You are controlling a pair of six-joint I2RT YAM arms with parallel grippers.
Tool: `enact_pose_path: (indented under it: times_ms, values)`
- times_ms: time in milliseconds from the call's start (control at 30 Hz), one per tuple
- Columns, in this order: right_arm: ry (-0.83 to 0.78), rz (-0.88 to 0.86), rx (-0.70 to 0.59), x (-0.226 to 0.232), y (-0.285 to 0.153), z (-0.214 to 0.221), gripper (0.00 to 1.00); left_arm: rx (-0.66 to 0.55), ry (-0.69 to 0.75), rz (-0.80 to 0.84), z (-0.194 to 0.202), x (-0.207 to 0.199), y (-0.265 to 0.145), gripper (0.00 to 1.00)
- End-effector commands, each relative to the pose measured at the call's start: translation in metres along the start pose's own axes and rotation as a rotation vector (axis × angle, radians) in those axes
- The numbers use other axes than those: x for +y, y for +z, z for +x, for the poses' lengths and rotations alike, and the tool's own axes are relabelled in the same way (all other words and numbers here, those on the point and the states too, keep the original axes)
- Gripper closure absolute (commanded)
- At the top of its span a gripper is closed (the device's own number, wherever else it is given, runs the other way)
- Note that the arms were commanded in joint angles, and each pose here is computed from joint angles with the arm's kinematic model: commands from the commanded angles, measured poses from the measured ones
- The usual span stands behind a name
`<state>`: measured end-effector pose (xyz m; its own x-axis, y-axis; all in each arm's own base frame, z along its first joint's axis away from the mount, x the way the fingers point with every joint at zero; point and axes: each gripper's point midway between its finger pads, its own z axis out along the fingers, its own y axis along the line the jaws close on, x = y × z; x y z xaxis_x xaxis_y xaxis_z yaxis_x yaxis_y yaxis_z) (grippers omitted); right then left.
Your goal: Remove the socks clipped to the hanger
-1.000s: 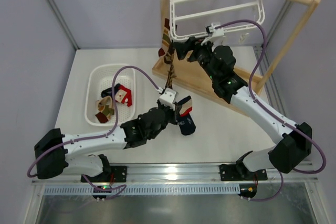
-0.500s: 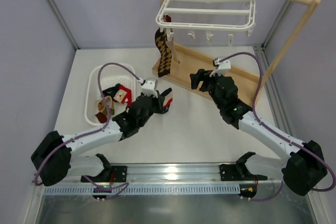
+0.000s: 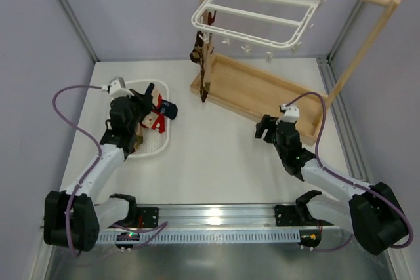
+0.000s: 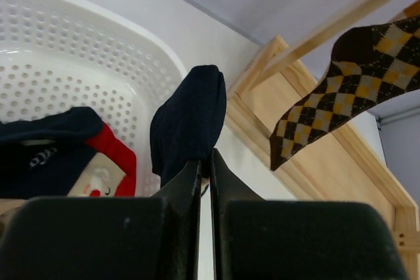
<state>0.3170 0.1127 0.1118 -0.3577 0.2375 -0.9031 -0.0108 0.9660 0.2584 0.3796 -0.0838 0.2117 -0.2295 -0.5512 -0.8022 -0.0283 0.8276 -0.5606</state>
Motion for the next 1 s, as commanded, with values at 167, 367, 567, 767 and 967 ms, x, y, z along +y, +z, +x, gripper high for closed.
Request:
enact_pose_path:
  times_ms: [167, 367, 567, 767, 967]
  values:
    - [0.087, 0.01, -0.072, -0.014, 0.004, -0.009, 0.23, -0.136, -0.108, -0.051, -0.056, 0.021, -0.002, 1.0]
    - [0.096, -0.006, -0.063, -0.016, 0.008, -0.005, 0.23, -0.18, -0.12, -0.108, -0.063, 0.043, -0.005, 1.0]
    - [0.103, -0.028, -0.043, -0.013, 0.014, 0.001, 0.23, -0.154, -0.124, -0.107, -0.058, 0.054, 0.002, 1.0]
    - [0.108, -0.038, -0.037, -0.012, 0.015, 0.003, 0.23, -0.062, -0.027, -0.125, -0.021, 0.051, 0.017, 1.0]
    - [0.116, -0.044, -0.034, -0.012, 0.013, 0.004, 0.23, 0.012, 0.13, -0.183, 0.012, 0.052, 0.022, 1.0]
